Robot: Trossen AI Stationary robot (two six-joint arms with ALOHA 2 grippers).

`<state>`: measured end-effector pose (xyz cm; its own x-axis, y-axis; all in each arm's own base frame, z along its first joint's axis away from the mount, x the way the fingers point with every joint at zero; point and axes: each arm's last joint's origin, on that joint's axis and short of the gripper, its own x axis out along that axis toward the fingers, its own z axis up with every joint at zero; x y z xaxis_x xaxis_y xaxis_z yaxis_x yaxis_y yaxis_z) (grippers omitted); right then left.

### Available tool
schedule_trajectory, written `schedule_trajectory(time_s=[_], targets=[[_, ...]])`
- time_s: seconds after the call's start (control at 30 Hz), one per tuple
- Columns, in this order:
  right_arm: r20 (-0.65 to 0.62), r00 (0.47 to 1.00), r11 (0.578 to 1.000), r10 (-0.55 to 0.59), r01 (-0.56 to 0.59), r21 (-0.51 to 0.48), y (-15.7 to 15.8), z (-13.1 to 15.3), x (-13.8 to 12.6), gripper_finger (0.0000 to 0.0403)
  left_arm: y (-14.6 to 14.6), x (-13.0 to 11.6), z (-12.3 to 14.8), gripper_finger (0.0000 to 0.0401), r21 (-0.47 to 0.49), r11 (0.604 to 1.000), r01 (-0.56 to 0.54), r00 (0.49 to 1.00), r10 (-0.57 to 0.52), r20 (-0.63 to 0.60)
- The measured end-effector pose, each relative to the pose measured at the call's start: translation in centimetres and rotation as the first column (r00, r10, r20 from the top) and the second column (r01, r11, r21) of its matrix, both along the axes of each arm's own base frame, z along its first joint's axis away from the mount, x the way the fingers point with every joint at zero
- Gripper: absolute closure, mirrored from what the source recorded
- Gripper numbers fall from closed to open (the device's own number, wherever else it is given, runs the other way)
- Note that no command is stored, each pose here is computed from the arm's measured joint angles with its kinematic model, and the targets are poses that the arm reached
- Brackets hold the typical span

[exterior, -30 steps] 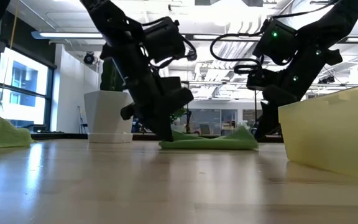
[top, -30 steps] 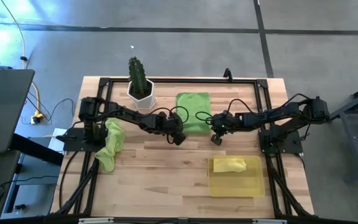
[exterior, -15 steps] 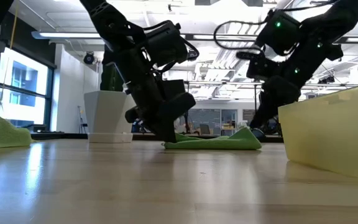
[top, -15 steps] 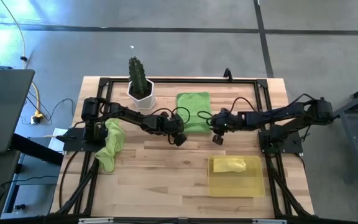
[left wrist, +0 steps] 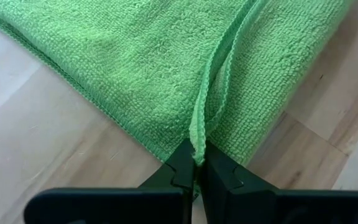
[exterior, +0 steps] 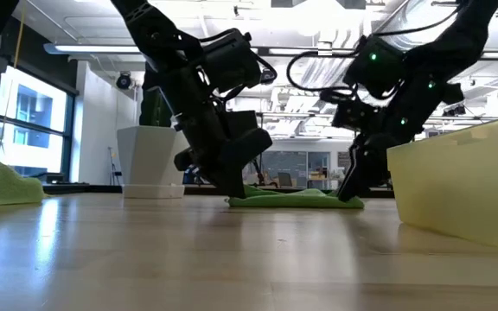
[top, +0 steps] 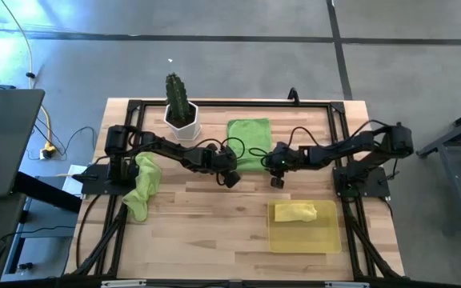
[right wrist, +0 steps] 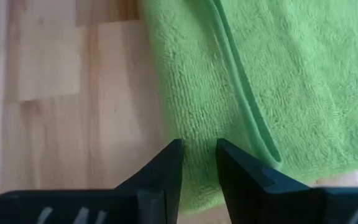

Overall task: Roll microfiber towels into tight, uniform cylinder then place into a basket
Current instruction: Roll the green towel

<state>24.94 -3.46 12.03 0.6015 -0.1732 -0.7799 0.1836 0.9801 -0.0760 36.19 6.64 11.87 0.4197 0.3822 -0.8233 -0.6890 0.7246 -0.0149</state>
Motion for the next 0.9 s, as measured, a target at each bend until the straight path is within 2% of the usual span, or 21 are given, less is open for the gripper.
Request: schedule_trajectory(time_s=[0.1,0.23,0.5,0.57,0.73,0.83,0.9], targets=[[-0.011,1.0,1.0,-0.019,0.02,0.02,-0.1,-0.2,-0.1,0.0313,0.0,0.0,0.0,0.0396,-0.005,1.0,0.005,1.0,-0.005,0.0],[-0.022,0.999,0.997,0.027,-0.025,0.077,0.2,-0.3,-0.2,0.0307,-0.1,0.0,0.0,0.0384,-0.024,1.0,0.017,1.0,-0.017,0.004],[-0.049,0.998,0.994,0.042,-0.037,0.099,0.2,-0.4,-0.4,0.0272,-1.5,0.4,0.3,0.0312,-0.111,0.991,0.073,0.997,-0.073,0.003],[-0.051,0.998,0.994,0.042,-0.037,0.099,0.2,-0.4,-0.4,0.0269,-1.8,0.6,0.7,0.0294,-0.085,0.99,0.117,0.992,-0.121,-0.045],[-0.057,0.997,0.995,0.051,-0.046,0.094,0.3,-0.5,-0.4,0.0267,-1.8,1.2,3.1,0.027,0.093,0.971,0.219,0.959,-0.197,-0.204],[-0.061,0.997,0.995,0.057,-0.051,0.091,0.3,-0.5,-0.5,0.0267,-1.9,1.7,4.8,0.0268,0.116,0.963,0.241,0.942,-0.204,-0.268],[-0.062,0.996,0.995,0.057,-0.051,0.091,0.3,-0.5,-0.5,0.0267,-2.1,2.1,5.5,0.027,0.096,0.953,0.286,0.933,-0.255,-0.253]])
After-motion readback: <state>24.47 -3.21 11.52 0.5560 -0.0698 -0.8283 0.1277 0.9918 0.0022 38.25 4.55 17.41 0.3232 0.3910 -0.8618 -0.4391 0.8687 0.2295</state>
